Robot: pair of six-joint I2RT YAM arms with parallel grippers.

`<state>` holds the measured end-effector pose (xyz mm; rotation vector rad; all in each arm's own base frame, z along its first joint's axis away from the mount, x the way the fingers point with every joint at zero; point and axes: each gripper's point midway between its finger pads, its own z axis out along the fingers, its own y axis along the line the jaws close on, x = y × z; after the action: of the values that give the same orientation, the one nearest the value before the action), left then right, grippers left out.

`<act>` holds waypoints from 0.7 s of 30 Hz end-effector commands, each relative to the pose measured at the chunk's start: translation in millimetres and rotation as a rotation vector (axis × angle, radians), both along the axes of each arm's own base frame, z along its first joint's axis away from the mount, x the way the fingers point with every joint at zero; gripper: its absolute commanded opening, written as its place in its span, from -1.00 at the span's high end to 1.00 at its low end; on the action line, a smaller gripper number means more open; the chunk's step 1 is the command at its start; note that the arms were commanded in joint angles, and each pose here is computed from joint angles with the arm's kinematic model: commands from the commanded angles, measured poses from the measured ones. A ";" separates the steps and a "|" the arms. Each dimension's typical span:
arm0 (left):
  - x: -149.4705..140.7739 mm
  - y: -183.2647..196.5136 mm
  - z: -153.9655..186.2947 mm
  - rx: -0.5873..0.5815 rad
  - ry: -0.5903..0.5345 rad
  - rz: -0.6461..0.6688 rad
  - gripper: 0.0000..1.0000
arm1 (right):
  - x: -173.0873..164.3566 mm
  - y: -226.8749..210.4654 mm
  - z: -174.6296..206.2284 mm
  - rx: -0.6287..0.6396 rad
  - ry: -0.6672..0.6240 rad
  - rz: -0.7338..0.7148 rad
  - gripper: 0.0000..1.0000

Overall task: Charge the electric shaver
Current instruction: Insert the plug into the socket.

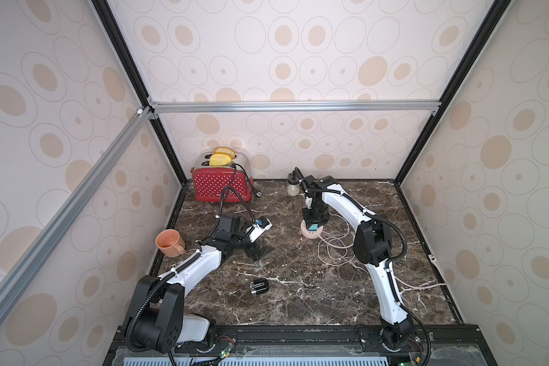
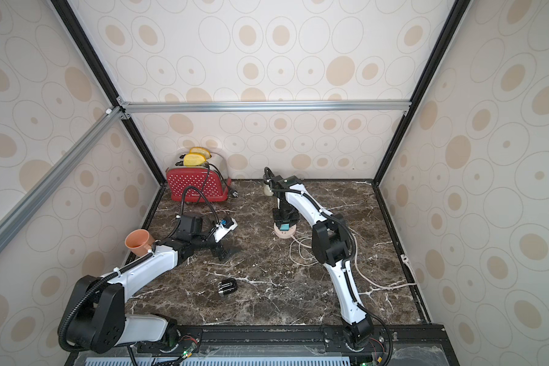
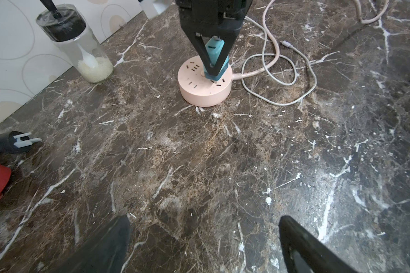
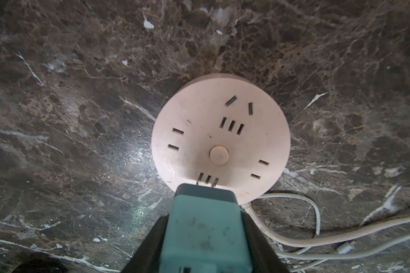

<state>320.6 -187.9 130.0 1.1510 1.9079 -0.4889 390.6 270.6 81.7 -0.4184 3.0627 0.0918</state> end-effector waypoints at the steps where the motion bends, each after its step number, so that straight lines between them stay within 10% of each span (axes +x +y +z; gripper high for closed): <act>1: 7.0 1.2 12.5 0.010 -0.043 -0.009 -0.98 | 1.1 -5.5 0.8 -0.029 -0.030 -0.059 1.00; 21: 7.1 3.4 18.7 0.012 -0.059 -0.005 -0.98 | -23.1 -10.7 -71.4 -0.100 0.089 -0.109 1.00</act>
<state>322.2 -185.3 130.0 1.1567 1.9050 -0.4719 393.4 269.3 66.3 -0.2131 3.0286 0.0754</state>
